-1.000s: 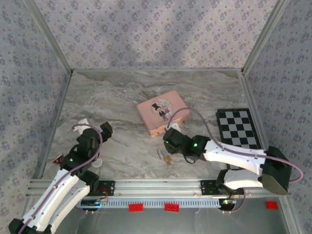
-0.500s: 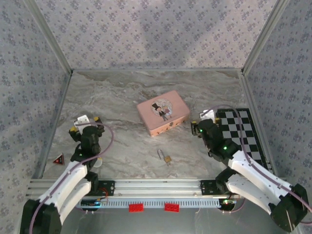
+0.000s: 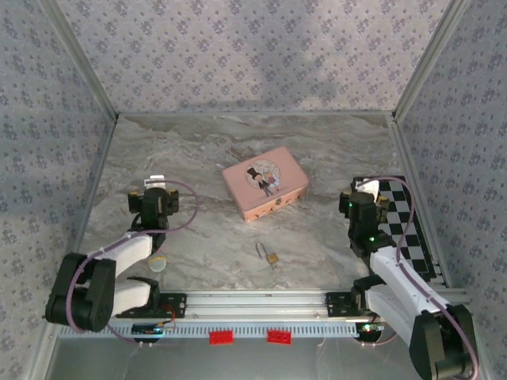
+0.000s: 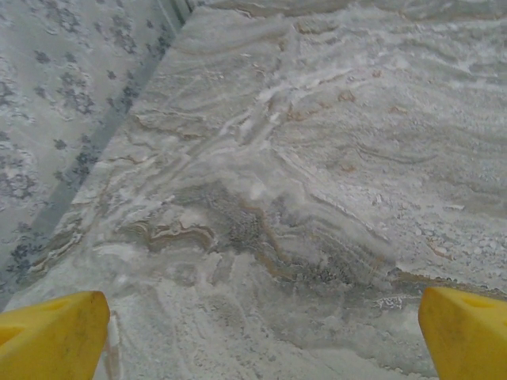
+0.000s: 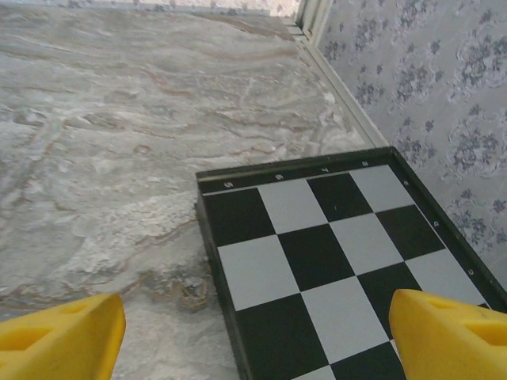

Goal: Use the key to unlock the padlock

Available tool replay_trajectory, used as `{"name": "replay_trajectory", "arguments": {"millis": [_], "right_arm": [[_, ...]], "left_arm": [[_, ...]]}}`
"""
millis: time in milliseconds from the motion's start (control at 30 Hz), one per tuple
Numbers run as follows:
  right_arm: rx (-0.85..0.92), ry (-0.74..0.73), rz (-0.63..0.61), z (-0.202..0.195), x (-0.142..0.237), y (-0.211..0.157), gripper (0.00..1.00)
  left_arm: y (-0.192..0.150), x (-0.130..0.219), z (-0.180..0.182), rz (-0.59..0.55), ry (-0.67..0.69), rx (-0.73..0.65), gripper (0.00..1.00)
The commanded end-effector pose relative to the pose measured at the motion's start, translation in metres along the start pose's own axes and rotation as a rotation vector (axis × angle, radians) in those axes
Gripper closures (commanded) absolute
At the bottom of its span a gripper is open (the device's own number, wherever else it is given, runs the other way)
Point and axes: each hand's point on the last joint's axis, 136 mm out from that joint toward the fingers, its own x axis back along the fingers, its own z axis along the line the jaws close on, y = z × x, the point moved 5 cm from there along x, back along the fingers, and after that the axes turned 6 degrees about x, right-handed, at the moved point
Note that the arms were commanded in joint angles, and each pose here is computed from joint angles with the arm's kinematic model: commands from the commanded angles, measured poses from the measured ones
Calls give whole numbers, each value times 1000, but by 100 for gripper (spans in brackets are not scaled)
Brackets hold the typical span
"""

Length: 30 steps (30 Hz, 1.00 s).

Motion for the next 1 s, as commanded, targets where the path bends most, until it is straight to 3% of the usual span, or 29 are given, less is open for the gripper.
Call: {"name": "replay_trajectory", "arguments": {"millis": [0,400,433,533,600,633,967], "right_arm": [[-16,5,-42,2,-16,-1,12],[32,44,-136,8,-48,5,11],[54,49,-143,10,-49,6,10],[86,71,-169,14,-52,9,10],[97,97,-189,17,-53,10,10],[120,111,-201,19,-54,12,10],[153,201,-189,25,-55,11,9]], "left_arm": [[22,-9,-9,-67,-45,-4,0],[27,-39,-20,-148,-150,57,0],[26,-42,-9,-167,-89,104,0],[13,-45,4,-144,-124,194,0],[14,-52,-3,-144,-148,166,0],[15,-56,-8,-75,-169,144,0],[15,-59,-3,-77,-184,174,0]]}}
